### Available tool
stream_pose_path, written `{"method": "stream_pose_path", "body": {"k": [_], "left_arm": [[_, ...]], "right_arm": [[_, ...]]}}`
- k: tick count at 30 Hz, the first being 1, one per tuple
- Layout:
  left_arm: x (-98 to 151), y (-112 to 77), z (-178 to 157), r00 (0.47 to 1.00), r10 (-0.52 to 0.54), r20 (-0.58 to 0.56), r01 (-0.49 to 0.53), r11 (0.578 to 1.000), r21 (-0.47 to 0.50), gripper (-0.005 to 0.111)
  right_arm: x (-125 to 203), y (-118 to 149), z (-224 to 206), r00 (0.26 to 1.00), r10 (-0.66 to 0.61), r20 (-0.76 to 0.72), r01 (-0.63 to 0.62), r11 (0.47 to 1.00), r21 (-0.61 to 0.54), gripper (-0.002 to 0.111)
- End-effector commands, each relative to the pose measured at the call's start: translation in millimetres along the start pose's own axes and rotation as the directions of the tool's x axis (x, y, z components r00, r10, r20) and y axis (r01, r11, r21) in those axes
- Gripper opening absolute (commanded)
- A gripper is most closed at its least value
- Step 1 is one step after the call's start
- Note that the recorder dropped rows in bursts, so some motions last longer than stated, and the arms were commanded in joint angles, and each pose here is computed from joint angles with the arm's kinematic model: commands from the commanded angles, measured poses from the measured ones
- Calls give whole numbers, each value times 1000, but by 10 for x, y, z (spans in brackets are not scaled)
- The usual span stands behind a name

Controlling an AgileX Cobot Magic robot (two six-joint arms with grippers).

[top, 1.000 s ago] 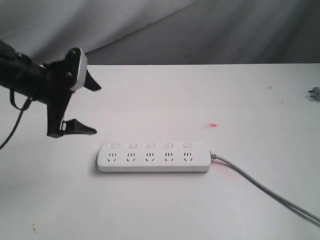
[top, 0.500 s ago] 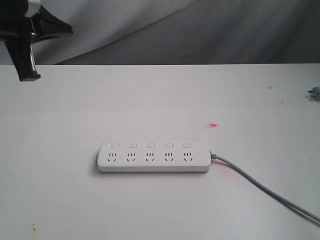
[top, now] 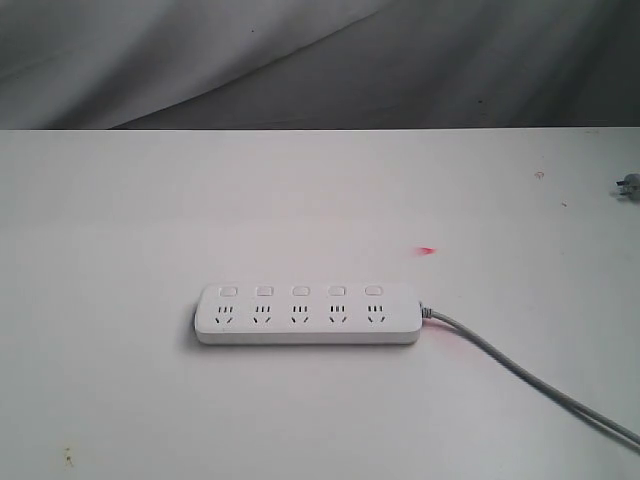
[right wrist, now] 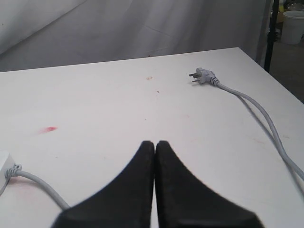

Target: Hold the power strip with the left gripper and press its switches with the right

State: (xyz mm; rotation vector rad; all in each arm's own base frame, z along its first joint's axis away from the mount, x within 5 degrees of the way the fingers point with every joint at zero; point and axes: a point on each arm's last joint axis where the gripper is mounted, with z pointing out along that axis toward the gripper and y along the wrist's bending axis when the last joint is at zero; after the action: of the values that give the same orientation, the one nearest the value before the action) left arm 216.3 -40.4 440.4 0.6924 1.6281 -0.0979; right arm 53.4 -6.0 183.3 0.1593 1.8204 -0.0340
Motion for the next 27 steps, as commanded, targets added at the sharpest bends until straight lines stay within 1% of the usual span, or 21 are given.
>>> {"method": "stream_pose_path", "body": {"k": [1, 3, 4, 5, 6, 7, 8, 9, 10, 11, 13, 14, 15, 16, 17, 18, 21, 23, 26, 27], "left_arm": [[-181, -116, -326, 993, -84, 80, 85, 996, -3, 0], [-229, -158, -433, 992, -71, 103, 72, 997, -6, 0], [-273, -208, -543, 990, -67, 124, 68, 998, -2, 0], [-290, -226, -586, 988, -81, 133, 82, 997, -1, 0], [-321, -260, -673, 979, -136, 155, 137, 991, 3, 0], [-341, -280, -726, 974, -150, 168, 152, 988, 2, 0], [-386, -329, -849, 955, -217, 201, 219, 976, 12, 0], [-407, -352, -905, 939, -268, 217, 269, 963, 25, 0], [-452, -415, -1054, 891, -378, 251, 377, 925, 55, 0], [-467, -439, -1112, 874, -409, 263, 407, 911, 66, 0], [-519, -548, -1355, 811, -495, 312, 488, 866, 107, 0], [-536, -599, -1464, 771, -544, 330, 533, 836, 134, 0], [-548, -641, -1552, 717, -611, 337, 592, 788, 170, 0], [-556, -681, -1633, 675, -654, 343, 629, 752, 197, 0], [-557, -725, -1707, 638, -691, 340, 659, 718, 225, 0], [-553, -767, -1764, 616, -716, 330, 676, 695, 244, 0], [-526, -849, -1841, 632, -714, 302, 668, 699, 254, 0], [-500, -875, -1851, 634, -724, 271, 680, 689, 251, 0], [-457, -871, -1843, 665, -702, 253, 673, 711, 203, 0], [-442, -855, -1839, 684, -682, 259, 662, 729, 173, 0]], "right_arm": [[0, -5, 0, 1000, 2, 13, -2, 1000, 7, 0], [0, -5, 0, 1000, 2, 13, -2, 1000, 7, 0], [0, -5, 0, 1000, 2, 13, -2, 1000, 7, 0], [0, -5, 0, 1000, 2, 13, -2, 1000, 7, 0], [0, -5, 0, 1000, 2, 13, -2, 1000, 7, 0], [0, -5, 0, 1000, 2, 13, -2, 1000, 7, 0], [0, -5, 0, 1000, 2, 13, -2, 1000, 7, 0], [0, -5, 0, 1000, 2, 13, -2, 1000, 7, 0], [0, -5, 0, 1000, 2, 13, -2, 1000, 7, 0], [0, -5, 0, 1000, 2, 13, -2, 1000, 7, 0], [0, -5, 0, 1000, 2, 13, -2, 1000, 7, 0], [0, -5, 0, 1000, 2, 13, -2, 1000, 7, 0], [0, -5, 0, 1000, 2, 13, -2, 1000, 7, 0], [0, -5, 0, 1000, 2, 13, -2, 1000, 7, 0], [0, -5, 0, 1000, 2, 13, -2, 1000, 7, 0], [0, -5, 0, 1000, 2, 13, -2, 1000, 7, 0], [0, -5, 0, 1000, 2, 13, -2, 1000, 7, 0], [0, -5, 0, 1000, 2, 13, -2, 1000, 7, 0], [0, -5, 0, 1000, 2, 13, -2, 1000, 7, 0], [0, -5, 0, 1000, 2, 13, -2, 1000, 7, 0]]}}
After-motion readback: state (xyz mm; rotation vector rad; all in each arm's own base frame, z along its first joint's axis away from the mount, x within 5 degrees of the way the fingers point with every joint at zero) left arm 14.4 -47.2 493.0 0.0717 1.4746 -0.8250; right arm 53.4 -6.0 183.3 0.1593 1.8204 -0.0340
